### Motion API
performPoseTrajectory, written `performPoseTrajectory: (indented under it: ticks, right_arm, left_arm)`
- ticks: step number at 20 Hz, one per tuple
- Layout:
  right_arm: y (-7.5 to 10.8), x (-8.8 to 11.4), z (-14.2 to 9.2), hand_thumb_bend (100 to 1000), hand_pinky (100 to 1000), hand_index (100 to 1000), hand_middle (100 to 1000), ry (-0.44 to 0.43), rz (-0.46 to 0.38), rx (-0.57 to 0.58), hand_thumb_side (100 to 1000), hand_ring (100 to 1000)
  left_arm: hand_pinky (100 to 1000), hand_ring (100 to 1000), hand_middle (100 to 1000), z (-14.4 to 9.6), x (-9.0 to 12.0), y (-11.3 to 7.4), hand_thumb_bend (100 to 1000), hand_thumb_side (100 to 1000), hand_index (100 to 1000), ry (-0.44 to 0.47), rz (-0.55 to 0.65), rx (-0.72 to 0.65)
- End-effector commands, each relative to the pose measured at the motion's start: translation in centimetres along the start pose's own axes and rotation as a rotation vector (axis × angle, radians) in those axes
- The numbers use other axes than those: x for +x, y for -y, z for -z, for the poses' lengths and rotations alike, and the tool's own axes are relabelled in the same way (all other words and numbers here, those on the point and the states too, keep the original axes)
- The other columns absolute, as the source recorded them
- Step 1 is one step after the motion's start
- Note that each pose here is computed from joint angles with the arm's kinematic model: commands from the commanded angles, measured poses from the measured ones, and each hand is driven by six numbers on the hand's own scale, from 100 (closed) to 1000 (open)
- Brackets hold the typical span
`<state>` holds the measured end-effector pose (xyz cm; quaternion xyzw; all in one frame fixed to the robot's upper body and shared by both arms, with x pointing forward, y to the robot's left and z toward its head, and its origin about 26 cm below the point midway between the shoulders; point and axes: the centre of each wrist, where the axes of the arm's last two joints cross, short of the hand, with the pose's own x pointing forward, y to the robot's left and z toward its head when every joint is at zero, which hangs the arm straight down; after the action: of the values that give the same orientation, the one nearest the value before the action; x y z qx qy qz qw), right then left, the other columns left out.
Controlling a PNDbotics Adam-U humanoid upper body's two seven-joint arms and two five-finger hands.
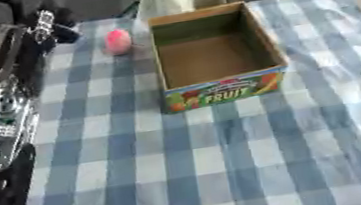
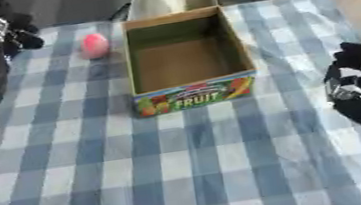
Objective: Pick up objects on the table and place them in the box.
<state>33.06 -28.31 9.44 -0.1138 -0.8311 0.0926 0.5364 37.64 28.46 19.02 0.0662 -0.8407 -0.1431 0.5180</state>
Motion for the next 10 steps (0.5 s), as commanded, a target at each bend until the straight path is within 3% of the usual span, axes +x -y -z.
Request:
performPoseTrajectory:
  ticks: [1,10]
  right_arm:
    - [0.6,0.9,0.5,100,574,821,704,0.036,-0.011,-0.003,100,767]
    - [0.5,0.8,0.5,100,574,820,705,0.035,-0.008,0.006,100,766]
  left_arm:
    - [674,563,552,1.1,1.3,-1.6,119,696,689,0.035,0.08,0.034]
    - [673,571,561,5.7,2.5,-4.0,125,555,700,0.07,0.286,0.115]
